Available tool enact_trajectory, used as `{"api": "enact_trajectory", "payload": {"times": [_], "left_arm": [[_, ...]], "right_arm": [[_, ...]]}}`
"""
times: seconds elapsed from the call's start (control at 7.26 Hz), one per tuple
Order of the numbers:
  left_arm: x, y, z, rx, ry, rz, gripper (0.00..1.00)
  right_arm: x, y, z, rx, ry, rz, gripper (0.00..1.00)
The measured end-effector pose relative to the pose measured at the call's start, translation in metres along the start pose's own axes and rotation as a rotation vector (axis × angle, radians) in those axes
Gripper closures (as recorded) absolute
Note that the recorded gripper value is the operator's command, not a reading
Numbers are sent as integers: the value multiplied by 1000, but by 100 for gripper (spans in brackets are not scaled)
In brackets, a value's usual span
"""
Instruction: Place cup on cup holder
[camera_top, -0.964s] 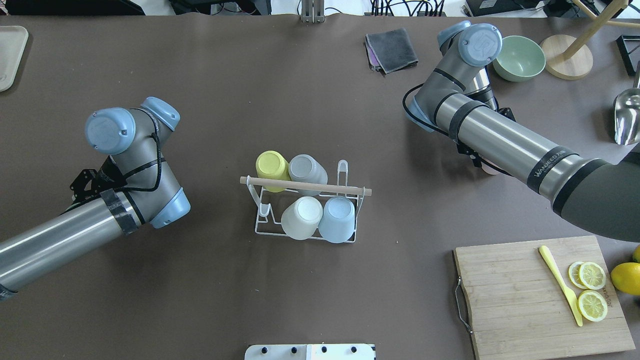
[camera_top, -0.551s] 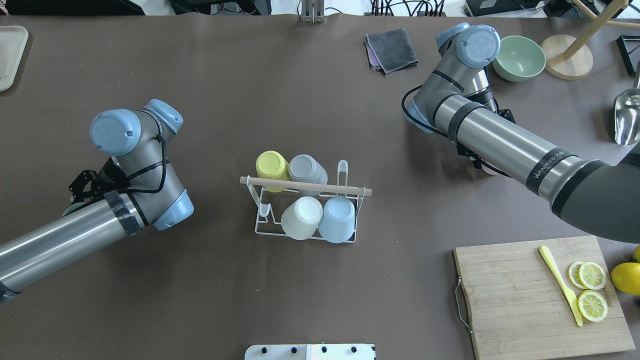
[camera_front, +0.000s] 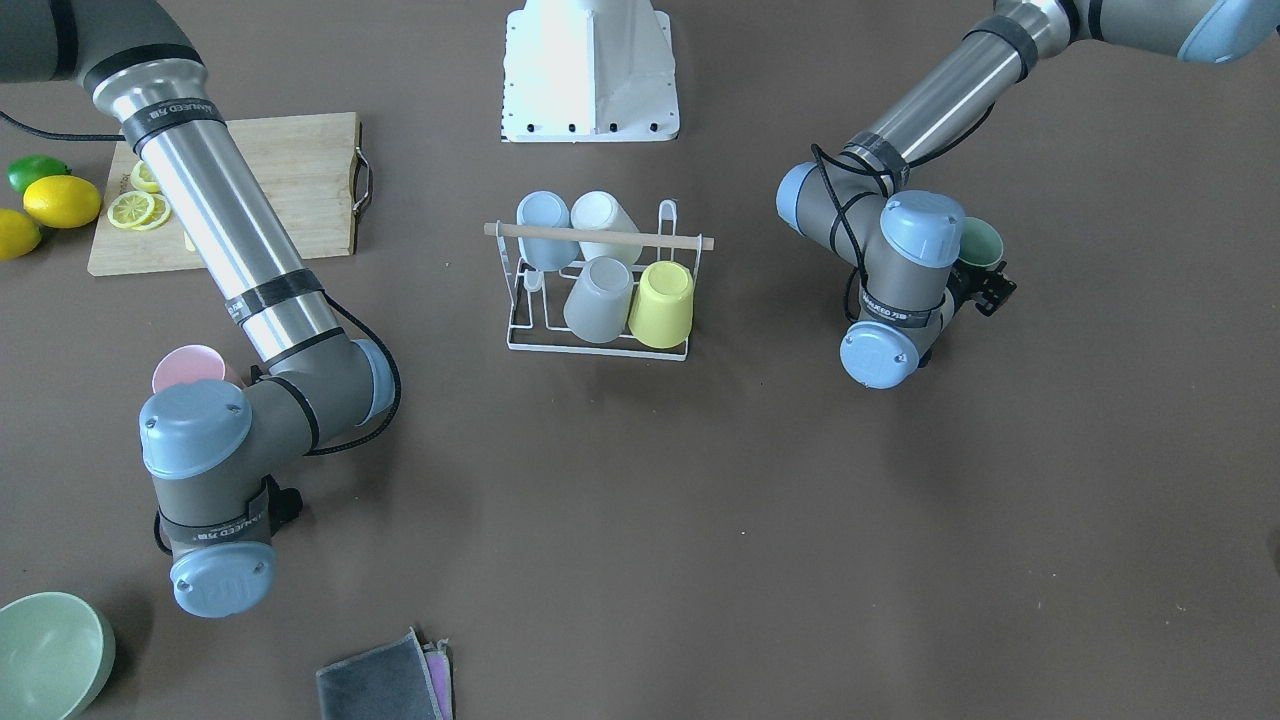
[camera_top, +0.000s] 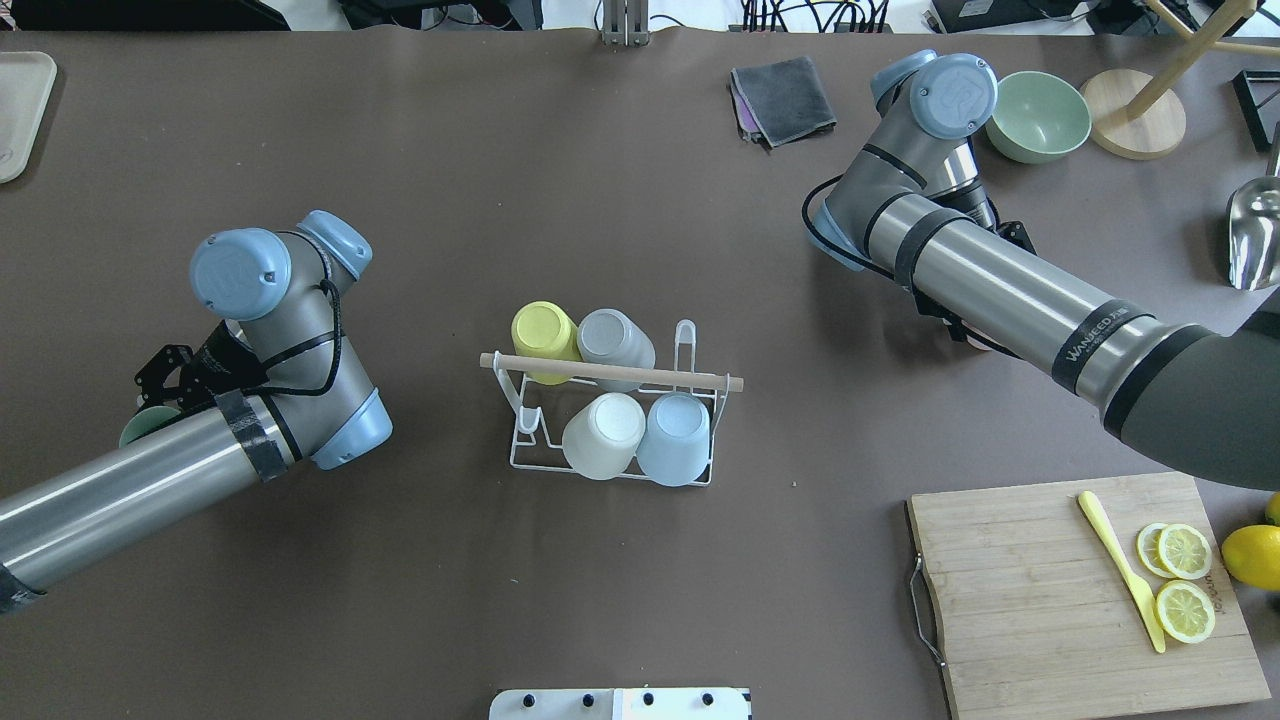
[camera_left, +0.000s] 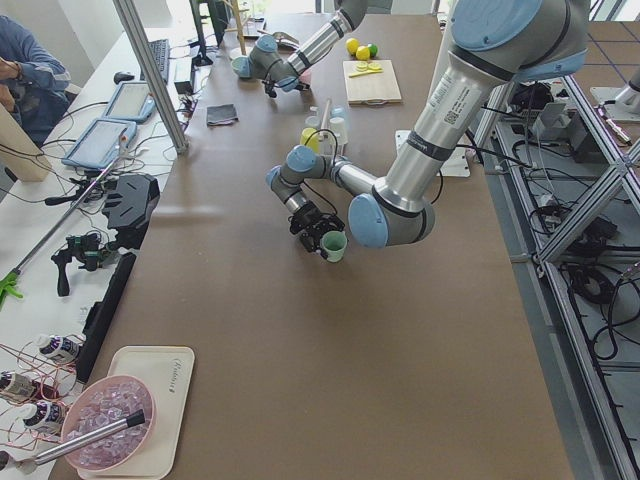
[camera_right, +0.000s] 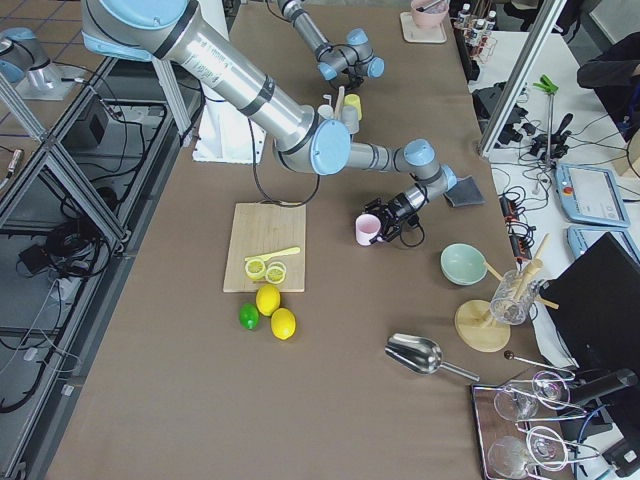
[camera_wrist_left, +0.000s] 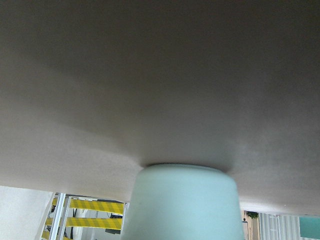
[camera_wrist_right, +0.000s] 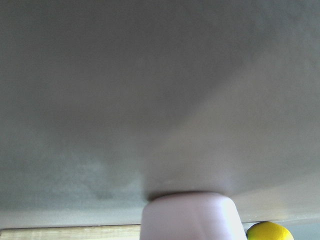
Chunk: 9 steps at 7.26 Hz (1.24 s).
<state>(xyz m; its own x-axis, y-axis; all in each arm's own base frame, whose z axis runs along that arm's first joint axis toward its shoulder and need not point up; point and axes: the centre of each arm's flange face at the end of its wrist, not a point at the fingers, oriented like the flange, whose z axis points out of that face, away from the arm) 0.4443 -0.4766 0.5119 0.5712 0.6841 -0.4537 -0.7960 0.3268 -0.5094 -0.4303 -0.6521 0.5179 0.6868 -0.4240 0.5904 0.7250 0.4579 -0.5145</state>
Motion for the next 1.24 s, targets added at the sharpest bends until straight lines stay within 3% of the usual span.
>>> {"api": "enact_trajectory", "payload": {"times": [0.14, 0.41, 0.83, 1.24], "left_arm": [[0, 0, 0, -3, -6, 1, 2], [1, -1, 1, -7, -9, 2, 2], [3, -2, 3, -18, -10, 0, 2], [3, -1, 7, -33, -10, -3, 2]], "right_arm": [[0, 0, 0, -1, 1, 0, 33], [0, 0, 0, 0, 3, 0, 100], [1, 5, -8, 6, 4, 3, 100], [-1, 39, -59, 51, -17, 10, 100]]}}
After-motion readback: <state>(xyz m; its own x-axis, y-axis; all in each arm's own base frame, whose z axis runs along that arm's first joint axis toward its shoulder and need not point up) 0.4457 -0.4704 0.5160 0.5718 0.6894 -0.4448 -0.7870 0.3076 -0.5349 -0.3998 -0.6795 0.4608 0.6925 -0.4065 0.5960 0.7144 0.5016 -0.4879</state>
